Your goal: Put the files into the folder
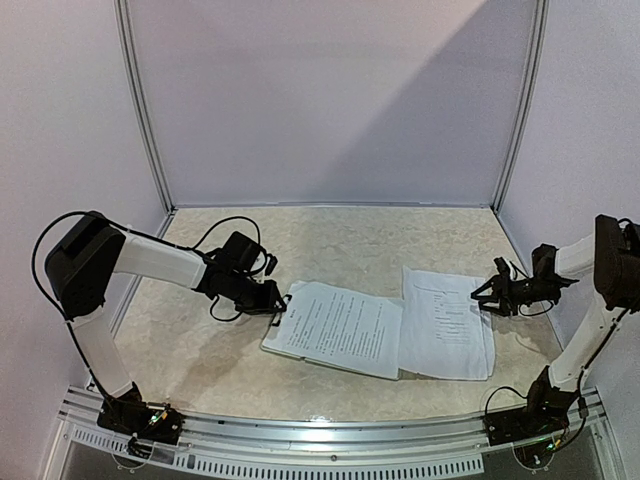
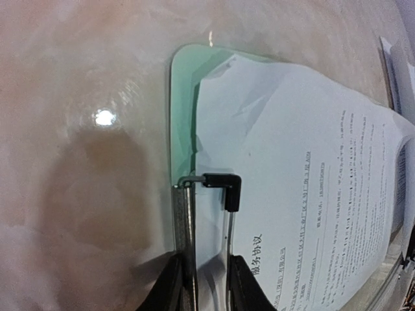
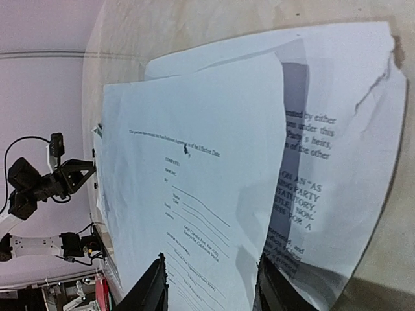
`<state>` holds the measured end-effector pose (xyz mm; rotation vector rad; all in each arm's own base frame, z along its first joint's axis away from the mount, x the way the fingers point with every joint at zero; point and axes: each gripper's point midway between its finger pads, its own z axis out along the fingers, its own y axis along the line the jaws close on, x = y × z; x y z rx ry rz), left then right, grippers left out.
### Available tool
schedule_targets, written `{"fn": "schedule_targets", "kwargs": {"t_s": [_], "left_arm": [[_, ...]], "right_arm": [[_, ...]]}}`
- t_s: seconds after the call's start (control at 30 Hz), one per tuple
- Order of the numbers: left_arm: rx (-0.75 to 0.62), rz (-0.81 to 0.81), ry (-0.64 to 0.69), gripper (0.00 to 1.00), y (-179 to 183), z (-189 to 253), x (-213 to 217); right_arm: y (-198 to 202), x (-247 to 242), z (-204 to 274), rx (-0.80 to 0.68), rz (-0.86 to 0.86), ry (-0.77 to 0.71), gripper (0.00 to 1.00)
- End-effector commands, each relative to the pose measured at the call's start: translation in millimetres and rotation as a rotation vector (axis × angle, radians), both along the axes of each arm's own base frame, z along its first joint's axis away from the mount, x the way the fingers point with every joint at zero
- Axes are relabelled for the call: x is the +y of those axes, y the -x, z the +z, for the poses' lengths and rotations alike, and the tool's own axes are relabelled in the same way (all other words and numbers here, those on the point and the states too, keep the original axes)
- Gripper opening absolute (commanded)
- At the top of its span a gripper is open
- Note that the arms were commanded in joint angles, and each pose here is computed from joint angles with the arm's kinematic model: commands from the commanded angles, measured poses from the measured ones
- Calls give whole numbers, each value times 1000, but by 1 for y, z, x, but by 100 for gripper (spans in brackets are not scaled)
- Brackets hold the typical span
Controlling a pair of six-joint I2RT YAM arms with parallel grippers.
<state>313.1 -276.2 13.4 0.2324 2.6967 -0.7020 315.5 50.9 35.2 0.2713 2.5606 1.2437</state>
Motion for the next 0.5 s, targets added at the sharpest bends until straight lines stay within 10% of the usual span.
{"fn": "schedule_targets", "kwargs": {"t_s": [0.0,0.47], "left_arm": [[159,-32,-83,0,41,-37,13],[158,-34,-85,0,40,-36,13]], "right_arm": [[5,15,22,-89,59,-76,45],[12,-3,-19,33,20,79,45]]}}
